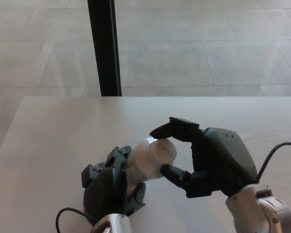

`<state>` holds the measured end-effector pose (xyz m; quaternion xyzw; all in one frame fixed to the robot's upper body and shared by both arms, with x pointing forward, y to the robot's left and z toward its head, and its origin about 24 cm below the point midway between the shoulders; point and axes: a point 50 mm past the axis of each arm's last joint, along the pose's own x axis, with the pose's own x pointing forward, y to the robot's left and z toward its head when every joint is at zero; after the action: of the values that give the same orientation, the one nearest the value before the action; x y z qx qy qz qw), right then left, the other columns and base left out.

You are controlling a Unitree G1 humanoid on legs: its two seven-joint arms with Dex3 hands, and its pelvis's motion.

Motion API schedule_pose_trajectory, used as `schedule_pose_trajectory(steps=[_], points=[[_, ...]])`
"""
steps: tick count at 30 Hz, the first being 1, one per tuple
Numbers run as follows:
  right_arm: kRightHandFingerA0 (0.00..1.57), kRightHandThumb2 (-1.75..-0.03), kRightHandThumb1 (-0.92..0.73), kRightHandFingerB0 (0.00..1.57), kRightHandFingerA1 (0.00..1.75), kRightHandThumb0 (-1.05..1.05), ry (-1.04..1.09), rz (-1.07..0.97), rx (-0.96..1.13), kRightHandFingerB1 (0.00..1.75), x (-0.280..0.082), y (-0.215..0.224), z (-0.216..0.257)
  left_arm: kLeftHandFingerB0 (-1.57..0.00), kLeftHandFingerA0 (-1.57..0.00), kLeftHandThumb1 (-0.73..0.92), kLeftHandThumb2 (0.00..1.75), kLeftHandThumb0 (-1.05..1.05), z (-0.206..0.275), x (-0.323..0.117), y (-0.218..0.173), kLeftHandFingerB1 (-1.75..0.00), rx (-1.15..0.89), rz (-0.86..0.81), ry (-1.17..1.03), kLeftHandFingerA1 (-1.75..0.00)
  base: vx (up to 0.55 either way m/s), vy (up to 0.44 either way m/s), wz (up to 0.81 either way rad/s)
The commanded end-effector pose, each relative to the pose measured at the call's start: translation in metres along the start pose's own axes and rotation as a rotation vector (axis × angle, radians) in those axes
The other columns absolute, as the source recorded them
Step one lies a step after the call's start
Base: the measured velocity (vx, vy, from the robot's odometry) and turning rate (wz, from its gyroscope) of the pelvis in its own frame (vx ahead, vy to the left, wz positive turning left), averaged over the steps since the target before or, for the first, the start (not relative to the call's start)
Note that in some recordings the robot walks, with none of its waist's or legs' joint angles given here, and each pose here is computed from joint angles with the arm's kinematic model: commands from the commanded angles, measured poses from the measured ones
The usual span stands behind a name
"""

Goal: The robot uses its left hand to to lift the bottle kept on the middle of the desk and tilts it towards its right hand. It then uses its right hand to rotate its cap to open it and places the bottle and cap back on the desk

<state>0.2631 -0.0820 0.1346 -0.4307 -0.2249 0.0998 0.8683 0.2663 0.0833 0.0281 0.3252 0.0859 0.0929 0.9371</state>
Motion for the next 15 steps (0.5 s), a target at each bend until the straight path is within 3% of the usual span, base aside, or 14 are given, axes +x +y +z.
schedule_pose_trajectory(steps=[1,2,3,4,7,9,12,14,15], points=[[1.26,-1.1,-0.47,0.87,1.35,-0.33,-0.019,-0.016,-0.004,0.93,-0.001,-0.001,-0.004,-0.41,-0.58,0.92,0.66,0.06,-0.03,-0.009,-0.009,-0.55,0.049,-0.065,0.162,-0.92,0.0,0.0,0.0],[1.03,-1.03,-0.46,0.89,1.75,-0.27,-0.024,-0.016,0.002,0.94,-0.001,-0.001,-0.004,-0.42,-0.57,0.92,0.66,0.06,-0.031,-0.01,-0.01,-0.57,0.052,-0.066,0.156,-0.91,0.0,0.0,0.0],[1.03,-1.06,-0.44,0.89,1.75,-0.23,-0.043,-0.022,0.001,0.99,-0.001,-0.002,-0.003,-0.4,-0.58,0.91,0.66,0.06,-0.032,-0.01,-0.01,-0.55,0.055,-0.068,0.158,-0.86,0.0,0.0,0.0],[1.03,-1.09,-0.42,0.89,1.75,-0.2,-0.075,-0.023,-0.006,1.03,0.0,-0.003,-0.002,-0.47,-0.57,0.92,0.62,0.06,-0.032,-0.011,-0.01,-0.63,0.051,-0.066,0.165,-1.12,0.0,0.0,0.0],[1.04,-1.1,-0.43,0.88,1.75,-0.19,-0.123,-0.028,-0.006,1.08,0.001,-0.005,-0.002,-0.46,-0.58,0.92,0.64,0.06,-0.033,-0.011,-0.01,-0.62,0.051,-0.063,0.167,-1.1,0.0,0.0,0.0],[1.06,-1.07,-0.49,0.84,1.75,-0.23,-0.165,-0.008,-0.043,1.11,0.003,-0.008,-0.001,-0.43,-0.56,0.92,0.65,0.05,-0.035,-0.011,-0.009,-0.58,0.062,-0.072,0.164,-0.9,0.0,0.0,0.0],[1.03,-1.07,-0.45,0.87,1.73,-0.24,-0.234,-0.001,-0.08,1.02,0.006,-0.011,0.002,-0.48,-0.56,0.92,0.66,0.07,-0.036,-0.011,-0.009,-0.65,0.086,-0.072,0.159,-1.01,0.0,0.0,0.0],[1.04,-1.08,-0.43,0.88,1.71,-0.23,-0.274,0.011,-0.092,1.02,0.007,-0.011,0.004,-0.49,-0.54,0.92,0.66,0.07,-0.036,-0.011,-0.009,-0.65,0.086,-0.065,0.164,-1.0,0.0,0.0,0.0],[1.04,-1.09,-0.42,0.88,1.71,-0.22,-0.347,0.033,-0.109,1.13,0.008,-0.013,0.007,-0.48,-0.54,0.92,0.64,0.04,-0.037,-0.012,-0.009,-0.66,0.065,-0.066,0.177,-1.03,0.0,0.0,0.0]])
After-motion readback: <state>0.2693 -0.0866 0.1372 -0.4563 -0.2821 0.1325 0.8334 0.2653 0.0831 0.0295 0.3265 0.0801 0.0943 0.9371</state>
